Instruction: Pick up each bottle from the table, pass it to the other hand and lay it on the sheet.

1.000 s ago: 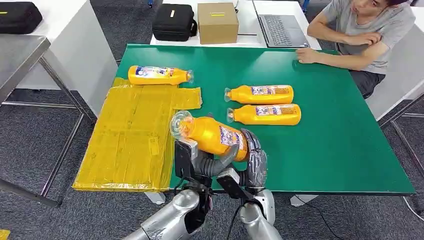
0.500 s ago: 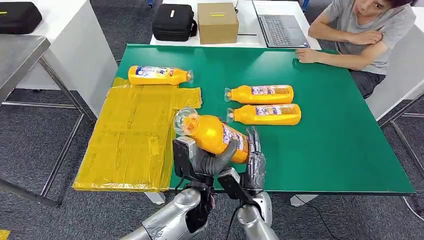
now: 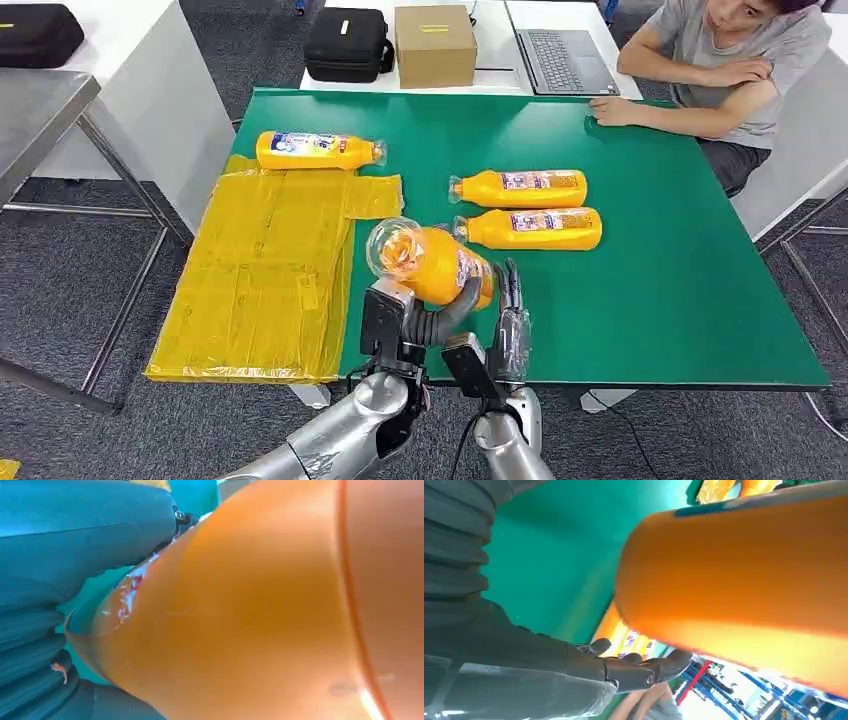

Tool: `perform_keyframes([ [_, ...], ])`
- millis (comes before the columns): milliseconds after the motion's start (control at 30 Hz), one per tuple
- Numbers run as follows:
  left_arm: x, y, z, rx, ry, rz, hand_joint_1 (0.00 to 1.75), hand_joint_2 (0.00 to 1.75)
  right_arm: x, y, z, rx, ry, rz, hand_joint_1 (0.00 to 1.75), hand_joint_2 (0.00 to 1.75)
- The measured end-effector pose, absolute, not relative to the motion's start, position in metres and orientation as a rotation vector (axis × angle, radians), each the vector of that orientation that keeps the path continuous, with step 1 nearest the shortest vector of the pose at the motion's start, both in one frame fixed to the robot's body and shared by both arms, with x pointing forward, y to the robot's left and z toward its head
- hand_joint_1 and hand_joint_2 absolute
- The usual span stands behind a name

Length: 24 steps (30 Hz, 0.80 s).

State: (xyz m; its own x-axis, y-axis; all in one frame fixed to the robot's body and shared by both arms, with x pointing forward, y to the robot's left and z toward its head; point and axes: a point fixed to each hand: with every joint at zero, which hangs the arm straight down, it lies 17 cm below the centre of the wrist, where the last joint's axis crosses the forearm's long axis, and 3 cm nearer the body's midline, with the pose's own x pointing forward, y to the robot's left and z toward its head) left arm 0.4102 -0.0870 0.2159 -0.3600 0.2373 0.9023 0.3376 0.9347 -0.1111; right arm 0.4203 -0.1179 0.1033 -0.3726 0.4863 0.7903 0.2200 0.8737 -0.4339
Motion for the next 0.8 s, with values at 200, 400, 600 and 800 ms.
perform_keyframes([
  [200, 0.418, -0.074, 0.229, -0.195, -2.129, -0.262, 1.75, 1.75, 0.424, -0.119, 0.1, -0.482, -1.942, 0.259, 0.0, 1.75],
  [400, 0.434, -0.043, 0.241, 0.143, -2.34, -0.524, 1.75, 1.75, 0.42, -0.112, 0.092, -0.445, -1.928, 0.26, 0.0, 1.75],
  [600, 0.465, 0.004, 0.232, 0.309, -2.294, -0.478, 1.75, 1.75, 0.418, -0.105, 0.09, -0.422, -1.923, 0.267, 0.0, 1.75],
  [800, 0.476, 0.022, 0.221, 0.399, -2.264, -0.51, 1.75, 1.75, 0.417, -0.104, 0.087, -0.402, -1.912, 0.246, 0.0, 1.75],
])
